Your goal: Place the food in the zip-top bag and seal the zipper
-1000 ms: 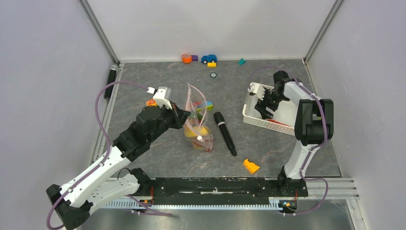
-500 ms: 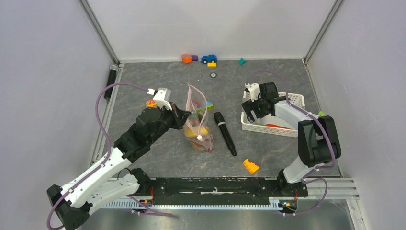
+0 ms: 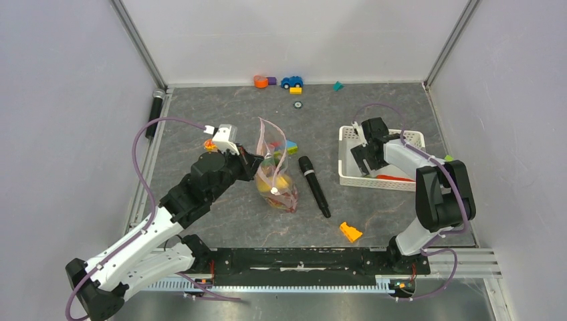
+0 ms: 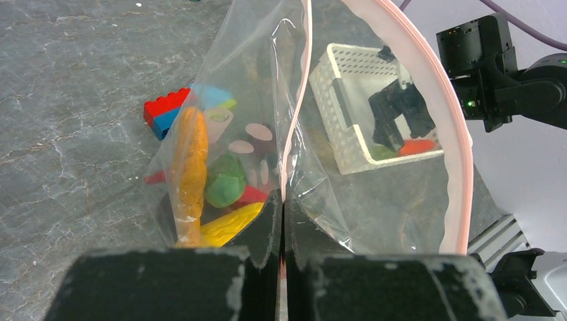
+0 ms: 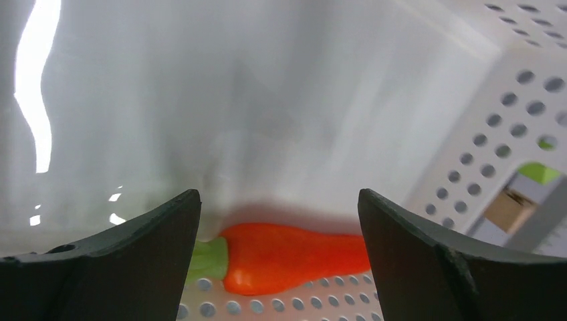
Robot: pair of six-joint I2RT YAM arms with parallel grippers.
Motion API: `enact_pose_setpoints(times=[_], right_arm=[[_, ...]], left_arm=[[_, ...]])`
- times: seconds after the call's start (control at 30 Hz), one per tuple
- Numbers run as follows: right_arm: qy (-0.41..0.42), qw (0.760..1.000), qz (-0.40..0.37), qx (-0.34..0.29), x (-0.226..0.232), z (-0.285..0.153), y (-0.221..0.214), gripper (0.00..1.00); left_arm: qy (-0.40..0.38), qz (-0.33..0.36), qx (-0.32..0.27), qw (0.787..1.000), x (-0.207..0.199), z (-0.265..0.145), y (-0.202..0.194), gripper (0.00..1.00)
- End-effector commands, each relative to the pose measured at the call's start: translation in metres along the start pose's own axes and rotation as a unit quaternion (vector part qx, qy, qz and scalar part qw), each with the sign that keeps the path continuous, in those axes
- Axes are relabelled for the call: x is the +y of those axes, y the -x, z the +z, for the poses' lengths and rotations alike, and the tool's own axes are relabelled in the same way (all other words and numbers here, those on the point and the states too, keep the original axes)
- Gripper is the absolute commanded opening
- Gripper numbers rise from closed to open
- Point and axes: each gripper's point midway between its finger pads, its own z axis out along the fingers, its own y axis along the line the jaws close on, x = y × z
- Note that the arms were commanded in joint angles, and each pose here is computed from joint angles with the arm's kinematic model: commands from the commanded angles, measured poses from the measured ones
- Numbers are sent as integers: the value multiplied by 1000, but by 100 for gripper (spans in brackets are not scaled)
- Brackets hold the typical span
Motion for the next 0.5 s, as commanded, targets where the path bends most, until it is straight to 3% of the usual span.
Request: enact_pose_setpoints(times=[0.0, 0.2, 0.3, 0.37, 0.47], right_arm=[[-117, 992, 50, 8, -41, -17, -2, 93], [-164, 978, 128, -16, -61, -32, 2, 93], [-102, 972, 200, -61, -50, -30, 6, 94], [-13, 963, 244, -113, -27, -28, 14, 93], [58, 943, 292, -146, 2, -31, 10, 93]], left_arm=[[4, 19, -24, 1000, 1, 1, 12, 2], [10, 19, -30, 999, 4, -2, 13, 3], [14, 20, -31, 999, 7, -2, 13, 3], [18, 19, -32, 999, 8, -2, 12, 3], [25, 21, -31, 999, 11, -2, 12, 3]])
